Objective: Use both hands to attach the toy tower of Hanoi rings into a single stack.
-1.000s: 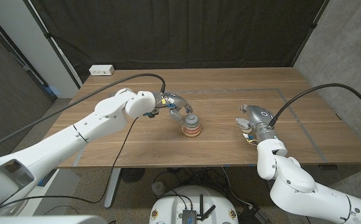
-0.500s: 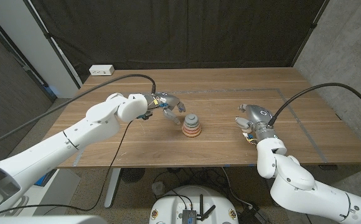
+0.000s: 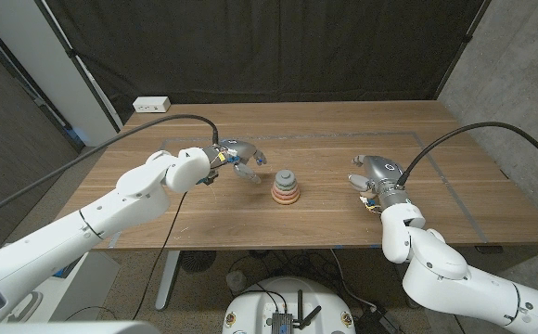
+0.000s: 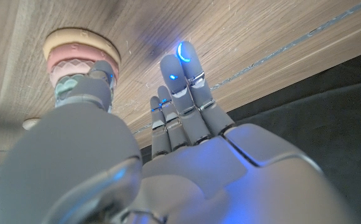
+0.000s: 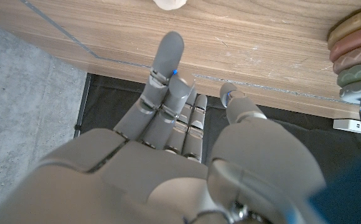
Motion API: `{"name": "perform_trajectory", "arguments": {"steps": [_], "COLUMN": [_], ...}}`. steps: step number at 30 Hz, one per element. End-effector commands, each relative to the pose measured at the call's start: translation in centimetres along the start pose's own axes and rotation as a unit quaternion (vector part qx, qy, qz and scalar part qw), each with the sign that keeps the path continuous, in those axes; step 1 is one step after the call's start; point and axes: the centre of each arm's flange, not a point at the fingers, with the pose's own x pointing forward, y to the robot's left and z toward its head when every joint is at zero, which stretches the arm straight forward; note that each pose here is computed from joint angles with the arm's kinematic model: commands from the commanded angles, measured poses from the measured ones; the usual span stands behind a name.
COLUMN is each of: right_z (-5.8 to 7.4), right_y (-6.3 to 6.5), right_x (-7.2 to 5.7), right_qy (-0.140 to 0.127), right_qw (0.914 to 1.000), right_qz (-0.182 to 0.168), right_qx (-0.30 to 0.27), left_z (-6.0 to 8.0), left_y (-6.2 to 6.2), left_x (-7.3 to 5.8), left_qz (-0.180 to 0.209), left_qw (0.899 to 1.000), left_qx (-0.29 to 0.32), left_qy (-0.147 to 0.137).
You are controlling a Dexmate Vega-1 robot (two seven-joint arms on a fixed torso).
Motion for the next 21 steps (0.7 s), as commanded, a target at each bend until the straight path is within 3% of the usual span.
{"name": "perform_trajectory", "arguments": {"steps": [1,16,21], "right_z": [-0.1,-0.5,-0.7], "right_y": [0.1,-0.3,-0.3], "right_x": [0.4,0.4,0.5], "right_qy": [-0.004,-0.005,-0.008], "right_qw": [1.0000,1.0000,1.0000], "right_qz": [0.006,-0.002,-0.001], "right_qx": [0.002,0.003,0.003], "left_z": [-1.1,-2.5,-2.2], "left_y": [-1.1,-2.6,-3.2], "left_x": [-1.6,-3.9,-4.4], "left_qz": [0.024,0.064,0.087], "left_qw": [0.999,0.991,0.989], "left_qx": [-0.026,-0.080,-0.060], "left_qy": [0.040,0.084,0.106]}}
